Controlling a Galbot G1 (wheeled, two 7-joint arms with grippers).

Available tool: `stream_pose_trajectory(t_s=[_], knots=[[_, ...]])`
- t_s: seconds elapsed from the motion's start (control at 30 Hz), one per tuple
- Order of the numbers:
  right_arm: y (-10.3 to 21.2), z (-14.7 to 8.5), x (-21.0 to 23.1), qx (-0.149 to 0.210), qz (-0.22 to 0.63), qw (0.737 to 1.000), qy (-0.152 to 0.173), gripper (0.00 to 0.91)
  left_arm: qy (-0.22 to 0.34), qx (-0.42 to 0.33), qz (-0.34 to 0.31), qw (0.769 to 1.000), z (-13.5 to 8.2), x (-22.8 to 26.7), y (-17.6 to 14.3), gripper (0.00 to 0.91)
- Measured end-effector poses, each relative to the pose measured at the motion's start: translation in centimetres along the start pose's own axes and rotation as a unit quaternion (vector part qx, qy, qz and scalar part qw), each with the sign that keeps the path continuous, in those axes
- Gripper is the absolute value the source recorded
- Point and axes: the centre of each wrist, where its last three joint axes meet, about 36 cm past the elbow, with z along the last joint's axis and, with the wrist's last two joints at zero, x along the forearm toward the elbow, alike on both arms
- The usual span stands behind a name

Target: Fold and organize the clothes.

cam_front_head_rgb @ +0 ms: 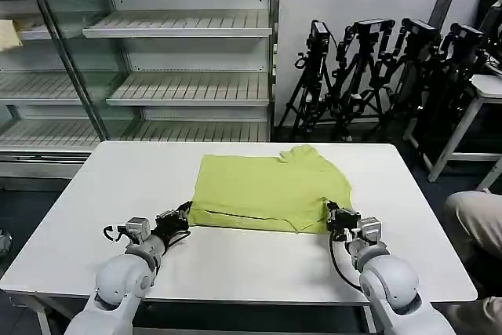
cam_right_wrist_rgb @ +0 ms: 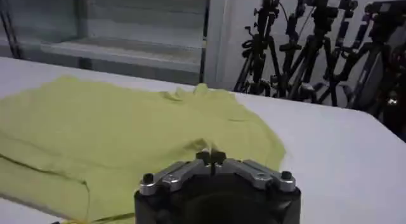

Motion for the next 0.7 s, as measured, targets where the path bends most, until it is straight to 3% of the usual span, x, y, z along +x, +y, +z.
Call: stream_pose_trajectory(t_s=[0.47, 0.5, 0.53, 0.57, 0.6, 0.63, 0.67, 0.7], knots=[[0.2, 0.0, -1.9, 0.004, -0.005, 1.000, 0.003, 0.000, -0.002, -0.003, 0.000, 1.000, -0.1, -1.1, 0.4, 0.020], [0.2, 0.0, -2.0, 0.005, -0.005, 1.000, 0.002, 0.000, -0.003, -0.003, 0.000, 1.000, -0.1, -1.2, 0.4, 0.151], [0.2, 0.0, -2.1, 0.005, -0.005, 1.000, 0.003, 0.000, -0.003, -0.004, -0.001, 1.000, 0.0, -1.3, 0.4, 0.484], [0.2, 0.0, -2.3, 0.005, -0.005, 1.000, 0.003, 0.000, -0.003, -0.005, 0.000, 1.000, 0.0, -1.5, 0.3, 0.484], [0.2, 0.1, -2.4, 0.005, -0.004, 1.000, 0.004, 0.000, -0.004, -0.006, -0.001, 1.000, 0.0, -1.6, 0.3, 0.806], [0.2, 0.1, -2.5, 0.006, -0.002, 1.000, 0.005, 0.000, -0.005, -0.007, -0.001, 1.000, 0.0, -1.8, 0.3, 0.796], [0.2, 0.1, -2.6, 0.007, 0.000, 1.000, 0.006, 0.000, -0.006, -0.007, -0.002, 1.000, 0.0, -1.9, 0.4, 0.907], [0.1, 0.1, -2.6, 0.007, 0.001, 1.000, 0.006, 0.333, -0.007, -0.008, -0.003, 1.000, -0.1, -2.0, 0.4, 0.907]])
